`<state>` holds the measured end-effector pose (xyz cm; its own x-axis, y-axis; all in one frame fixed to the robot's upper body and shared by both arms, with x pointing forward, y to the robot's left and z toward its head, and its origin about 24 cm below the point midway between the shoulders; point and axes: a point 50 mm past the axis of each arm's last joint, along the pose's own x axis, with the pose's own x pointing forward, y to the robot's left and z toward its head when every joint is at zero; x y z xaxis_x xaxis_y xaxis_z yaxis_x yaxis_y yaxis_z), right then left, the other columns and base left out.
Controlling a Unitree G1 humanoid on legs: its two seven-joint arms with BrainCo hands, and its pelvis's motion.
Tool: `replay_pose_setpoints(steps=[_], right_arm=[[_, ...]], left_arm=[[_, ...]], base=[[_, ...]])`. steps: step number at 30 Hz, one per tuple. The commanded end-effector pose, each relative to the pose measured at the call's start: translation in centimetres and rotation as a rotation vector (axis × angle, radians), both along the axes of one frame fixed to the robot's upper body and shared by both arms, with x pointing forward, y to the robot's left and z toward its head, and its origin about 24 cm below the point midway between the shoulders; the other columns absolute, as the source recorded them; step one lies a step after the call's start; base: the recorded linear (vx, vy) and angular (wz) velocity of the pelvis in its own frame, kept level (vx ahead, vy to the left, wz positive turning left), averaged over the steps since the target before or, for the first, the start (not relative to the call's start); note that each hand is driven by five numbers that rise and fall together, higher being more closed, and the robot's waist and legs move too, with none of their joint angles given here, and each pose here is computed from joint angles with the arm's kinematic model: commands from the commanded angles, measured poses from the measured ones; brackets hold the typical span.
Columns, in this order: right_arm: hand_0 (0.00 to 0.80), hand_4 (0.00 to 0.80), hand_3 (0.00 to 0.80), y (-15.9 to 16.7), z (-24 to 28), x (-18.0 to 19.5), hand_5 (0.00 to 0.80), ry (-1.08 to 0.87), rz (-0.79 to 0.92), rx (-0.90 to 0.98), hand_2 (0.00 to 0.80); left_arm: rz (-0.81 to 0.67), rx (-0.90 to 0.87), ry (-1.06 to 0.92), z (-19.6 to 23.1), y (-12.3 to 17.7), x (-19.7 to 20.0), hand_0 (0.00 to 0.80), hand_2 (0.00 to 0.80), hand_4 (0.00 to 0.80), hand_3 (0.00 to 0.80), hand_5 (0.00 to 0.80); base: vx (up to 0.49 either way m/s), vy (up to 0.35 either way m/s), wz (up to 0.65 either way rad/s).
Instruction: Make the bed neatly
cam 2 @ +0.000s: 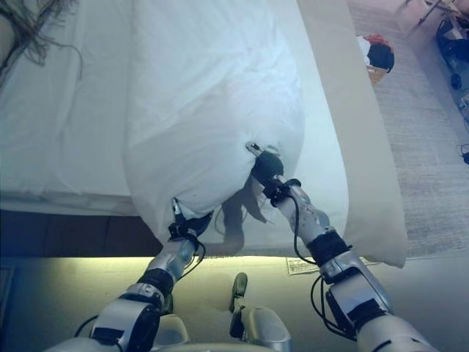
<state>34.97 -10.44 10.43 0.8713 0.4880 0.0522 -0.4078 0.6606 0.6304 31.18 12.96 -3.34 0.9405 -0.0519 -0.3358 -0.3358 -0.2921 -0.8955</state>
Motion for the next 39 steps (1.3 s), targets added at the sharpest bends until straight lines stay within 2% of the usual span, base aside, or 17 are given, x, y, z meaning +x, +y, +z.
replay_pose_setpoints(steps=[1, 8, 9, 10, 15, 23, 32, 39], right_arm=[[0.8, 0.8, 0.8, -0.8, 5.0, -0.4, 0.8, -0.254, 0.033, 0.108, 0.8], [0.8, 0.8, 0.8, -2.3, 0.8, -1.4, 0.8, -0.126, 0.052, 0.003, 0.8], [0.323, 0.323, 0.323, -2.5, -0.2, -1.7, 0.323, -0.092, 0.049, -0.038, 0.323], [0.0, 0.0, 0.0, -2.7, -1.2, -1.9, 0.0, -0.055, 0.049, -0.063, 0.0], [0.0, 0.0, 0.0, -3.6, -6.6, -4.8, 0.0, 0.137, 0.137, -0.131, 0.0], [0.0, 0.0, 0.0, -5.0, -15.3, -12.5, 0.0, 0.474, 0.238, -0.142, 0.0], [0.0, 0.0, 0.0, -6.0, -22.3, -20.5, 0.0, 0.84, 0.234, -0.129, 0.0], [0.0, 0.0, 0.0, -8.9, -25.1, -25.1, 0.0, 1.044, 0.158, -0.185, 0.0]], left_arm=[[0.086, 0.013, -0.185, 4.6, 0.8, 3.1, 0.0, 0.0, 0.0, 0.0, 0.0], [0.259, 0.049, -0.13, 2.8, 5.2, 1.3, 0.0, 0.0, 0.0, 0.0, 0.0], [0.277, 0.057, -0.122, 2.6, 5.9, 1.1, 0.0, 0.0, 0.0, 0.0, 0.0], [0.29, 0.063, -0.116, 2.5, 6.4, 0.9, 0.0, 0.0, 0.0, 0.0, 0.0], [0.339, 0.082, -0.116, 2.1, 8.6, -0.2, 0.0, 0.0, 0.0, 0.0, 0.0], [0.385, 0.089, -0.129, 0.6, 11.1, -2.9, 0.0, 0.0, 0.0, 0.0, 0.0], [0.405, 0.097, -0.216, 0.3, 13.1, -4.5, 0.0, 0.0, 0.0, 0.0, 0.0], [0.427, 0.142, -0.309, 2.2, 15.7, -4.2, 0.0, 0.0, 0.0, 0.0, 0.0]], base=[[0.041, 0.002, 0.14], [0.08, 0.04, 0.13], [0.118, 0.104, 0.11], [0.112, 0.102, 0.14], [0.107, 0.112, 0.12], [0.069, 0.125, 0.02], [0.013, 0.114, 0.0], [0.014, 0.088, -0.01]])
